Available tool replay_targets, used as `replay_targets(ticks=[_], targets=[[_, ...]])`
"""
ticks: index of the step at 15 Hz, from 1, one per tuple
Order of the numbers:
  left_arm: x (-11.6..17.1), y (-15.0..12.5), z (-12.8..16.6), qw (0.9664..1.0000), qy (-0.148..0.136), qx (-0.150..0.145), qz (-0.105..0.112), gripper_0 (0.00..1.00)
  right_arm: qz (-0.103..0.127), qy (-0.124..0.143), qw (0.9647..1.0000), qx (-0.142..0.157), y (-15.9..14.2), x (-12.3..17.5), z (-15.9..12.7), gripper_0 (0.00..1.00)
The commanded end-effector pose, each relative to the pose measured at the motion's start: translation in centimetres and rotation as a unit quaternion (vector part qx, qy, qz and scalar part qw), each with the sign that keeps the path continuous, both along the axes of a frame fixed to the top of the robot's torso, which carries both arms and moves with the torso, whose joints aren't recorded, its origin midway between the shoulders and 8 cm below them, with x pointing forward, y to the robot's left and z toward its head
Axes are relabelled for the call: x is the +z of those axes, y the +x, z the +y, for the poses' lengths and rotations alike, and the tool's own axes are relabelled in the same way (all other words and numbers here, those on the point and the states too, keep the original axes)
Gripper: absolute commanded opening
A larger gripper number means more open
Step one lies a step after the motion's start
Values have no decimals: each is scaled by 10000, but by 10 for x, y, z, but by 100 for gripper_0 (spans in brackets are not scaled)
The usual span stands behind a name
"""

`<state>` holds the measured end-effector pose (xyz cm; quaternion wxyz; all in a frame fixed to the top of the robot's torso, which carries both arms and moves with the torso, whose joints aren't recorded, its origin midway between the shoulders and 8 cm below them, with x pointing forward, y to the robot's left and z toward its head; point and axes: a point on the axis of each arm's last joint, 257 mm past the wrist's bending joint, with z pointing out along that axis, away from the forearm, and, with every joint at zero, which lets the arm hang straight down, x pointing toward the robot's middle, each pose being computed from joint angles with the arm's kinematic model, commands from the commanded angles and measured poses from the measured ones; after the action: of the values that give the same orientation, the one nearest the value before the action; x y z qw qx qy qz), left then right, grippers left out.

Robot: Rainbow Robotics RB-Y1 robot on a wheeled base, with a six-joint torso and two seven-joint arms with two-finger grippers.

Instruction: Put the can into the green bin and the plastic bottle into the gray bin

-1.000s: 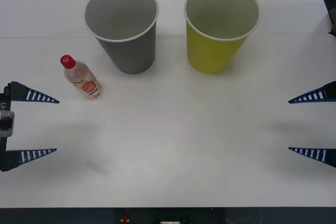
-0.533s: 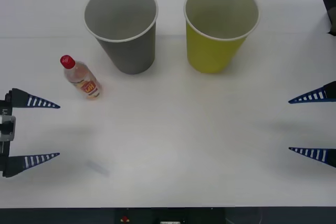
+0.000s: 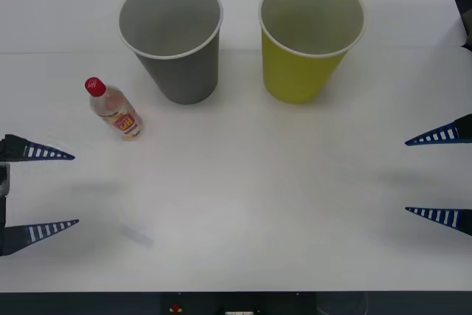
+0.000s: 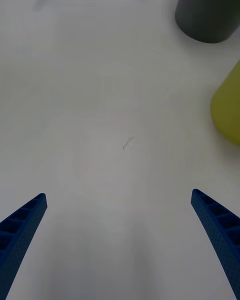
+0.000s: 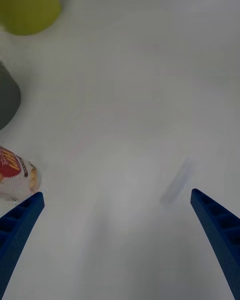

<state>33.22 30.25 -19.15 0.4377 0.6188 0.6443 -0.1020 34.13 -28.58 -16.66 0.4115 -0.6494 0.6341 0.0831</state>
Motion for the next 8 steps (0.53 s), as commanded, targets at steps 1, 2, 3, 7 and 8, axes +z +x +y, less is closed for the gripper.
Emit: replay_targets(ticks=[1,2,3,7,8], targets=[[-4,1,1,9986,-419,276,139,100,0,-1,10000,-1,0,0,0,100],[-6,1,1,9978,-544,348,166,100,0,-1,10000,-1,0,0,0,100],[-9,1,0,9959,-739,461,239,100,0,-1,10000,-1,0,0,0,100],[-20,3,-1,9820,-1590,911,450,100,0,-1,10000,-1,0,0,0,100],[-22,4,-1,9771,-1799,1028,483,100,0,-1,10000,-1,0,0,0,100]])
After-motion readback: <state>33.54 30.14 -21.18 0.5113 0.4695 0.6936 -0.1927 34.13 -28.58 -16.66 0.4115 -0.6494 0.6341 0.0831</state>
